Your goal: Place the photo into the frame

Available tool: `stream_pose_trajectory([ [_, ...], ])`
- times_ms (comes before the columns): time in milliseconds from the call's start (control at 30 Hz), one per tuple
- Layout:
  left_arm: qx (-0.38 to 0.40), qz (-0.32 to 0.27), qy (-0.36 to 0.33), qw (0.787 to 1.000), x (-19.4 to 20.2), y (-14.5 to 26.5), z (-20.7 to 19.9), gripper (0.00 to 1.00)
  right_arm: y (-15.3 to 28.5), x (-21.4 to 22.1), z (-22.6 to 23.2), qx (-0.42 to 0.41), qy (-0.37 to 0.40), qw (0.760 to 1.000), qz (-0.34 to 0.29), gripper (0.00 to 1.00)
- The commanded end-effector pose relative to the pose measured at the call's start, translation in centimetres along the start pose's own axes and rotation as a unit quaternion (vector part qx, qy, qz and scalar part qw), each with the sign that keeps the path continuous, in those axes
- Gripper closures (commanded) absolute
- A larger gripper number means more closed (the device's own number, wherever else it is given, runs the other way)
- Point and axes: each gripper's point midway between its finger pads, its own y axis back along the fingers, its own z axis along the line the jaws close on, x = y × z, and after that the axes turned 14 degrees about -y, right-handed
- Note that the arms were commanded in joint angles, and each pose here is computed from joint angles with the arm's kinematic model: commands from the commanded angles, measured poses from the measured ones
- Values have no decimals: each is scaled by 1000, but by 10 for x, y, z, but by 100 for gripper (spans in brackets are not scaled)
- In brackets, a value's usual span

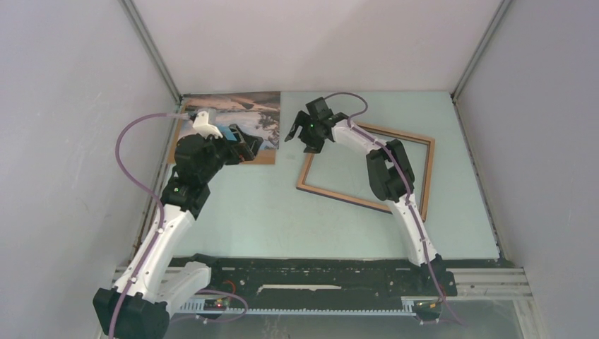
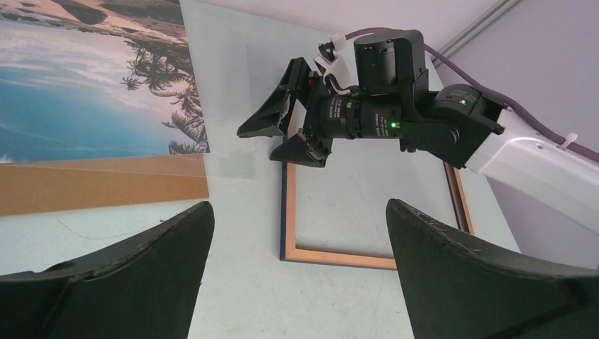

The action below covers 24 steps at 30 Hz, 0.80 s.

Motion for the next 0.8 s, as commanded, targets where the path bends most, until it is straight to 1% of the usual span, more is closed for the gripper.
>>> stream_pose_trajectory([
  [0,12,-41,-13,999,-32,6,-10,0,5,-5,-3,19,1,1000,-4,9],
  [100,8,-42,-15,999,-32,7,-9,0,-4,-3,3,12,-9,1000,8,10],
  [267,8,-43,-17,999,-33,8,-9,0,-15,-1,-5,-6,-46,998,32,13],
  [400,10,-42,-16,999,-33,8,-10,0,-17,2,0,-57,-74,994,58,15],
  [500,9,-42,-17,999,-32,7,-9,0,-19,1,2,-87,-94,989,73,18],
  [667,8,-41,-17,999,-32,7,-8,0,-19,4,8,-130,-99,982,93,23],
  [767,7,-39,-16,999,-31,6,-8,0,-13,1,16,-168,-95,977,92,28],
])
